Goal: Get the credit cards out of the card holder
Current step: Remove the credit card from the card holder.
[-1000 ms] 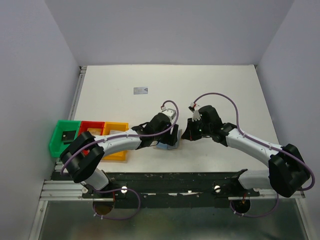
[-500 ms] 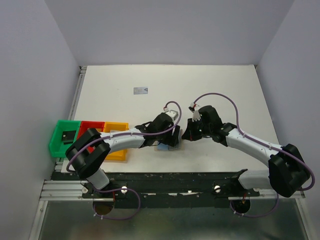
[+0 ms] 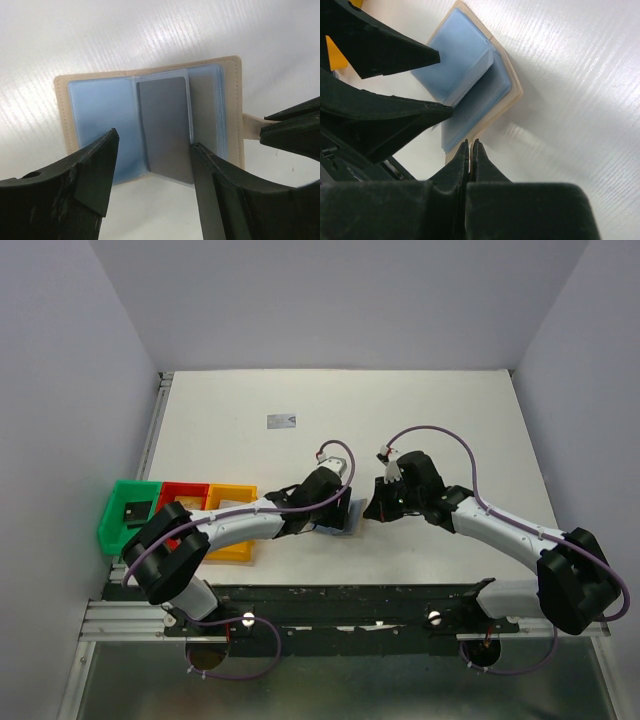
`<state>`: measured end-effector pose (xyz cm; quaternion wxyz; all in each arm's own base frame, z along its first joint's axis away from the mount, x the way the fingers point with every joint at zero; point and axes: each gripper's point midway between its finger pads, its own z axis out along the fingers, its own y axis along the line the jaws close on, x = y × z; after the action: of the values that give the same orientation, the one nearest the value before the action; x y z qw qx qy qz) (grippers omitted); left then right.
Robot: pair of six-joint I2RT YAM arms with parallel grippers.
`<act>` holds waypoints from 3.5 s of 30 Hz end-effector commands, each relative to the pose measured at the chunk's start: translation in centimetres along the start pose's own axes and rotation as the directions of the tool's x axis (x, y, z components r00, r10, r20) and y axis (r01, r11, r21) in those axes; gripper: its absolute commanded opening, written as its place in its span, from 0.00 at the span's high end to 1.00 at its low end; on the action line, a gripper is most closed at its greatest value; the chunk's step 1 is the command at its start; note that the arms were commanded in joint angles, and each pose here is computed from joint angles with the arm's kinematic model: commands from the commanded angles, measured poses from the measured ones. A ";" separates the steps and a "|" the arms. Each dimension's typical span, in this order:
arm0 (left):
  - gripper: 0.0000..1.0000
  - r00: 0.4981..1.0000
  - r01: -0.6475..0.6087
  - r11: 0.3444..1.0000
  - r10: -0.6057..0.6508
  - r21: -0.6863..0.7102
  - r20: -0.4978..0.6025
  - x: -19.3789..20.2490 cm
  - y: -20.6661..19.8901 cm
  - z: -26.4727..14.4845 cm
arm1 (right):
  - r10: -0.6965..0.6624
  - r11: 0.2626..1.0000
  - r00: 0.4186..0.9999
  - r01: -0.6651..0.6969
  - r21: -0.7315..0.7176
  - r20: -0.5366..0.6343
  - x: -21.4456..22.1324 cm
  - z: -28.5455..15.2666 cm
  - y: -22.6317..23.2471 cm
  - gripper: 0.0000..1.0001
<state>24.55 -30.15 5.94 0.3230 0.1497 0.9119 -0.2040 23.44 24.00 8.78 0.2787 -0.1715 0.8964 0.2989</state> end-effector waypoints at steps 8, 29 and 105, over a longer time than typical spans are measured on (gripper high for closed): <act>0.28 0.994 0.067 0.989 -0.054 -0.134 0.099 -0.9 3.0 -2.2 | -0.033 0.999 0.999 0.033 0.012 0.002 -0.4 -0.5 -0.1 1.00; 0.34 0.958 0.239 0.959 -0.207 -0.152 0.199 -2.1 6.4 -5.1 | -0.019 0.959 0.999 0.031 0.280 -0.046 -1.9 -2.7 -3.6 0.46; 0.86 0.972 0.231 0.970 -0.234 -0.081 -0.025 2.3 4.5 1.8 | 0.272 0.941 0.954 -0.292 -0.171 -0.130 1.5 7.9 0.7 0.84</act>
<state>25.84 -27.55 2.97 0.3001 0.0389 0.9258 -0.2264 25.18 28.97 2.82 0.1703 -0.0786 0.9007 0.3919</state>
